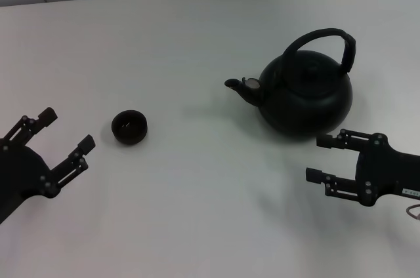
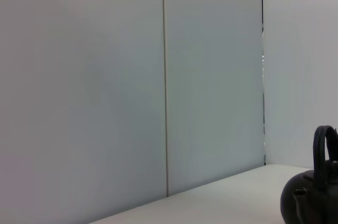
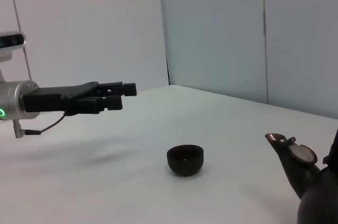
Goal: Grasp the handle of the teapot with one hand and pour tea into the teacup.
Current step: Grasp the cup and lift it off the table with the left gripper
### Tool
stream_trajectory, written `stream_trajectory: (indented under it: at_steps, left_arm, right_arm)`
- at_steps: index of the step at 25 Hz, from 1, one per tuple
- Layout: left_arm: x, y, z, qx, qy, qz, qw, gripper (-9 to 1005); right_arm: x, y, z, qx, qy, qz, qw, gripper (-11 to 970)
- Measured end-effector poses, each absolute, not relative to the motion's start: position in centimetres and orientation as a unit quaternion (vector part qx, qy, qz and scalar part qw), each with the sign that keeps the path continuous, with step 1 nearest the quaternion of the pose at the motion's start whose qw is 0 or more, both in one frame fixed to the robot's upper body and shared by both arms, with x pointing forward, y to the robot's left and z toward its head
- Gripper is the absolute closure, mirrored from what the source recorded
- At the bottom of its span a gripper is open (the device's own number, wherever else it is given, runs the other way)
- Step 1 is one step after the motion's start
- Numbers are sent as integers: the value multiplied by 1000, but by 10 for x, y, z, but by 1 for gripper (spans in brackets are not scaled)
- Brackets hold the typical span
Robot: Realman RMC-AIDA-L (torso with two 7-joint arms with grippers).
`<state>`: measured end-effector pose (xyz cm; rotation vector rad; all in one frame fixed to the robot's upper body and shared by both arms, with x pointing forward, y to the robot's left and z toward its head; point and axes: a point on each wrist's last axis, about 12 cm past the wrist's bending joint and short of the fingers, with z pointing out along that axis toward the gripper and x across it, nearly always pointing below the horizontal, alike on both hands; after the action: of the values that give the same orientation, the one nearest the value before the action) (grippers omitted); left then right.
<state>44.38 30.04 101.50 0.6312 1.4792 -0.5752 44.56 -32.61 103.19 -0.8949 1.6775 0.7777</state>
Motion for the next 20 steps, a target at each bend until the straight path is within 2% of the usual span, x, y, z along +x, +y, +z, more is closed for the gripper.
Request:
stream_trajectory:
  at_steps: [6, 12, 20]
  left_arm:
    - [446, 298, 1012, 289, 663, -255, 642, 197]
    - [451, 294, 993, 323, 710, -230, 581, 197]
    - [455, 291, 991, 327, 714, -228, 576, 197]
  right_arm:
    - [447, -325, 1033, -375, 697, 324, 518, 293]
    - [447, -325, 1033, -374, 697, 324, 518, 293]
    - [446, -326, 1032, -374, 699, 324, 517, 292]
